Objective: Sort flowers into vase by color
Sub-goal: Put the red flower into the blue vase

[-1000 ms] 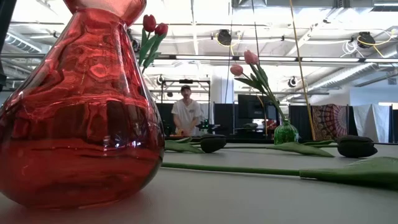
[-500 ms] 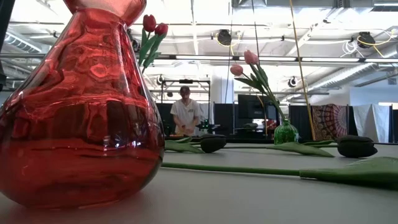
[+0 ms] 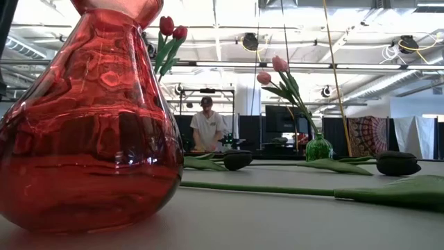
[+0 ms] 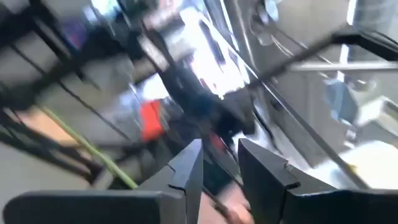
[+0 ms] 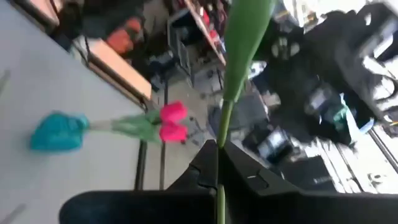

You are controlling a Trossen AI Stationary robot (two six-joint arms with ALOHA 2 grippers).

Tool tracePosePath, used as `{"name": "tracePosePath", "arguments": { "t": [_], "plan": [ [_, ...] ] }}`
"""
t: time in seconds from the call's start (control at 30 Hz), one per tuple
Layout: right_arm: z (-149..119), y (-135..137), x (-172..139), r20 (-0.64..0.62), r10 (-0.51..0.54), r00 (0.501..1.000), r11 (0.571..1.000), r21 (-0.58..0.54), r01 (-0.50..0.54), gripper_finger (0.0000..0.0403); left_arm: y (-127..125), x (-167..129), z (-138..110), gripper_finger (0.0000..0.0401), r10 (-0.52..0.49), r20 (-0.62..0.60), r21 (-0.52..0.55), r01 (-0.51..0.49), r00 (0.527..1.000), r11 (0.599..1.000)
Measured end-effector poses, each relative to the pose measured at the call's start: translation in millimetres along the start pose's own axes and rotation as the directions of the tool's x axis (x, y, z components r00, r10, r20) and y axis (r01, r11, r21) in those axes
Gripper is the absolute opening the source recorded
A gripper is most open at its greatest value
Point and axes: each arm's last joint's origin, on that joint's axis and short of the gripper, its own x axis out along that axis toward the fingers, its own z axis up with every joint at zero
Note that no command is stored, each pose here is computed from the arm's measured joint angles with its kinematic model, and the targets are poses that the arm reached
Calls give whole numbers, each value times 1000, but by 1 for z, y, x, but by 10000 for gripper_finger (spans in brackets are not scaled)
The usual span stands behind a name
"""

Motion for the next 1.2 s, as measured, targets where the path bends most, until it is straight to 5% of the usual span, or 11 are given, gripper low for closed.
{"name": "tracePosePath", "arguments": {
  "t": [0.3, 0.5, 0.6, 0.7, 1.0, 1.2],
  "plan": [
    [12, 1, 9, 100, -27, 995, 989, 147, 12, 0, -9, -16, 18, 107, -25, 220, 275, -38, 975, 961],
    [20, -7, 12, 145, -124, 982, 934, 351, 67, 0, -13, -18, 20, 107, -40, 273, 510, -109, 961, 853],
    [22, -15, 13, 164, -182, 970, 862, 502, 76, 0, -17, -15, 16, 107, -54, 247, 643, -122, 968, 756],
    [22, -23, 13, 173, -240, 955, 785, 613, 86, 0, -22, -13, 13, 107, -67, 228, 700, -116, 971, 704],
    [24, -32, 12, 204, -301, 932, 594, 804, 16, 0, -30, -1, 2, 107, -99, 188, 746, -77, 977, 662],
    [17, -43, 19, 176, -354, 918, 402, 915, -21, 0, -33, 12, -7, 107, -113, 169, 780, -63, 979, 622]
  ]
}}
